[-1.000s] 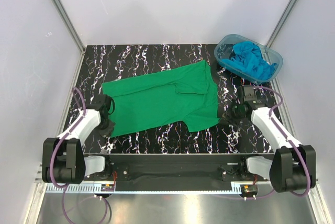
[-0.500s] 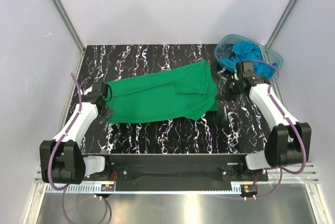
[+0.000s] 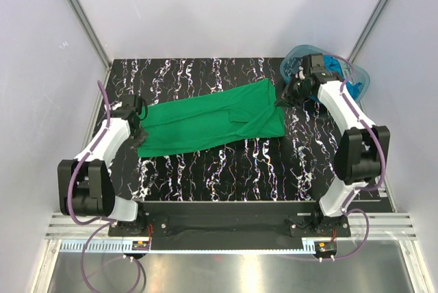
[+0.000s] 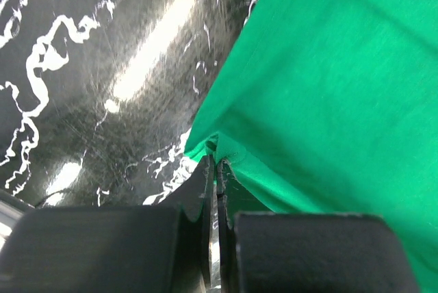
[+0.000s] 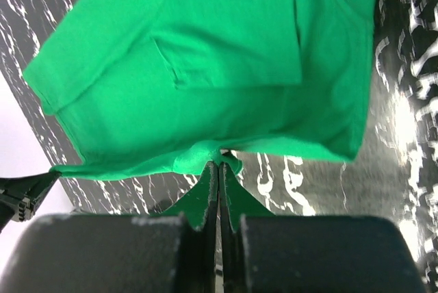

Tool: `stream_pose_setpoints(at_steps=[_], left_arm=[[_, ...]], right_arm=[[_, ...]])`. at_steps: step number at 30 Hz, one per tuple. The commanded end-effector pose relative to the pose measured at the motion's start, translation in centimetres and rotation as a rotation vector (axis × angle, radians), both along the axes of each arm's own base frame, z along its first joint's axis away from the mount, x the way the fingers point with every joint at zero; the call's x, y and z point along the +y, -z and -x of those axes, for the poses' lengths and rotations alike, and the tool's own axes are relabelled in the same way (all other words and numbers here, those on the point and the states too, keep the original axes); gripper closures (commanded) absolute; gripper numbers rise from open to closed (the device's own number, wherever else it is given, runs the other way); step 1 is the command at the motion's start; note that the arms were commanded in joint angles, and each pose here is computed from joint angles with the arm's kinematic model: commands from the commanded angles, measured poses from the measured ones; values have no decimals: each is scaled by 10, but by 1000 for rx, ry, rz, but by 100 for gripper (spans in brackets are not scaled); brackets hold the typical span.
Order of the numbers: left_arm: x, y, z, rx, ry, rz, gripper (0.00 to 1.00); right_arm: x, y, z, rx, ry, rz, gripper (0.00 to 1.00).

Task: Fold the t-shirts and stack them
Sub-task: Fold the tshirt

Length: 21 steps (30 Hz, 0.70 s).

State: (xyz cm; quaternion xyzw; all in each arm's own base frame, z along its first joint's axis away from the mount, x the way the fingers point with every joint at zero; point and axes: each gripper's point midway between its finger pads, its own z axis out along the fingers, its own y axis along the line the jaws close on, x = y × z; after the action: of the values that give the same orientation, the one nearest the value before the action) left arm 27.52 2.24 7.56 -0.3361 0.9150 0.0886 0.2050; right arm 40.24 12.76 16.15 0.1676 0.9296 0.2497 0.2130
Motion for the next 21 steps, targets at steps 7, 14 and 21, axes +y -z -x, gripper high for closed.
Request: stream_pose_setpoints(at_steps=[7, 14, 21], left_arm=[[13, -10, -35, -38, -30, -38, 100], [16, -7, -44, -24, -44, -50, 100], [27, -9, -52, -31, -78, -49, 100]], right_arm=[[15, -9, -45, -32, -43, -27, 100], [19, -7, -59, -27, -48, -35, 100], [21, -9, -69, -34, -42, -39, 100]])
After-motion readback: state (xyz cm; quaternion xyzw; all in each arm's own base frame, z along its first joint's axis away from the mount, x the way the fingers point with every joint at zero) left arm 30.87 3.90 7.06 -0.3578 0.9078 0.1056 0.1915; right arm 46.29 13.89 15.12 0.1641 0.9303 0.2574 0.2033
